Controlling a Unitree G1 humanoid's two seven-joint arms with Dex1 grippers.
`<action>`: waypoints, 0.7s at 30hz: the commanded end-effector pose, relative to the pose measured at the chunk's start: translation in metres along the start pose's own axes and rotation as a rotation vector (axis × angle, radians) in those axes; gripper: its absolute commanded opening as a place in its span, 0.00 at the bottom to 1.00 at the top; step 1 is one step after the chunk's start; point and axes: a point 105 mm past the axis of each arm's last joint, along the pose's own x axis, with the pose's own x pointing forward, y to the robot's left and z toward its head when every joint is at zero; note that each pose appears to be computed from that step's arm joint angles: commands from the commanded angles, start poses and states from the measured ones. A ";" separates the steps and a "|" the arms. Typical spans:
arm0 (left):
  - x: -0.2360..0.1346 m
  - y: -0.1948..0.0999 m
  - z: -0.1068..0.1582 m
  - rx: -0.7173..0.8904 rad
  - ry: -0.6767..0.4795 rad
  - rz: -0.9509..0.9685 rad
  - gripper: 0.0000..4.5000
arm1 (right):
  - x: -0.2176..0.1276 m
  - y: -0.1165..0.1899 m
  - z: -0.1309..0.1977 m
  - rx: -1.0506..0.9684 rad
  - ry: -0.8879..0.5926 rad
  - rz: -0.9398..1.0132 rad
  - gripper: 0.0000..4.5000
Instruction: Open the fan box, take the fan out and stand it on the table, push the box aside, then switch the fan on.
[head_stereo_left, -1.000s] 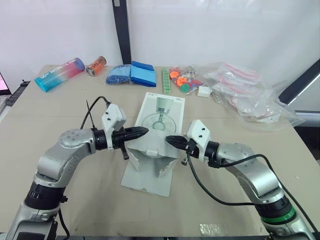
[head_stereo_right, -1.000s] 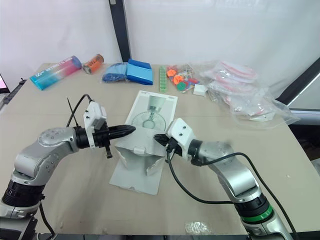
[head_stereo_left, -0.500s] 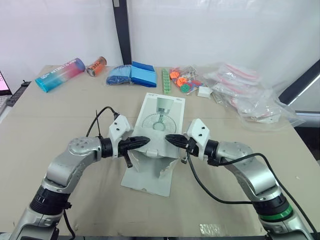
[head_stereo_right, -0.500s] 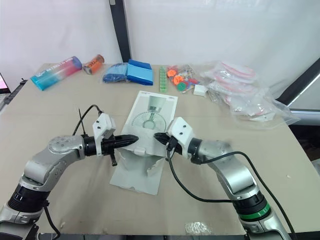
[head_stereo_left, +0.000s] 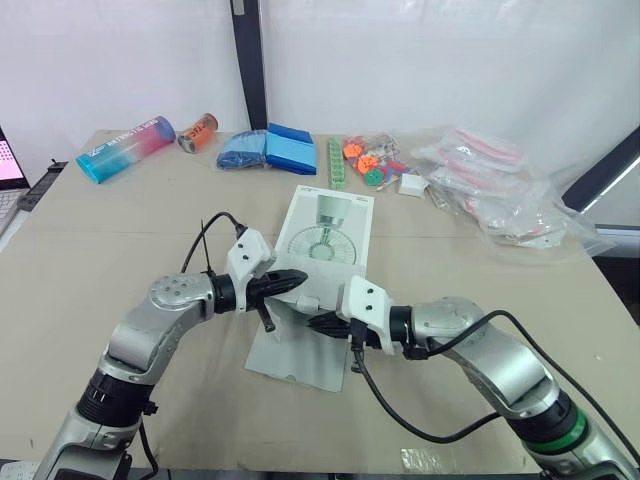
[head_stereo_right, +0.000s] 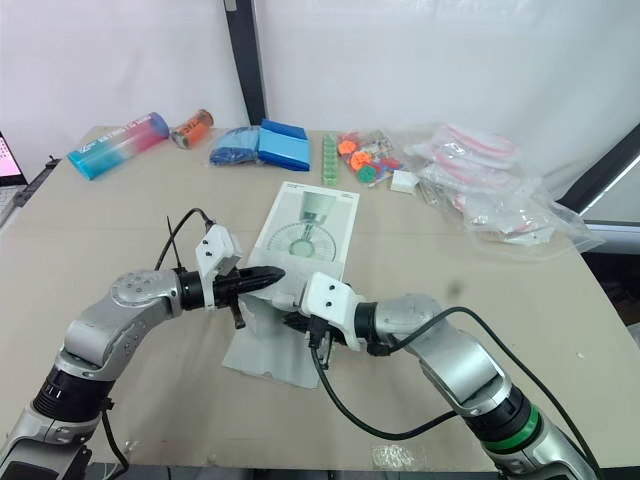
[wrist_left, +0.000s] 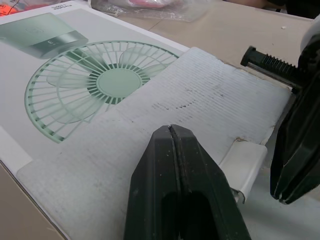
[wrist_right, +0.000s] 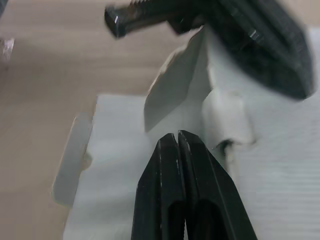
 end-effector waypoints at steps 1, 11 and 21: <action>0.002 0.004 -0.011 -0.017 0.046 0.021 0.00 | -0.018 0.008 0.002 -0.008 0.047 0.038 0.01; 0.004 0.012 -0.005 -0.017 0.016 0.050 0.00 | -0.048 -0.002 -0.030 0.025 0.199 -0.078 0.01; 0.007 0.014 0.002 -0.016 -0.006 0.063 0.00 | -0.043 -0.038 -0.027 -0.021 0.115 -0.301 0.01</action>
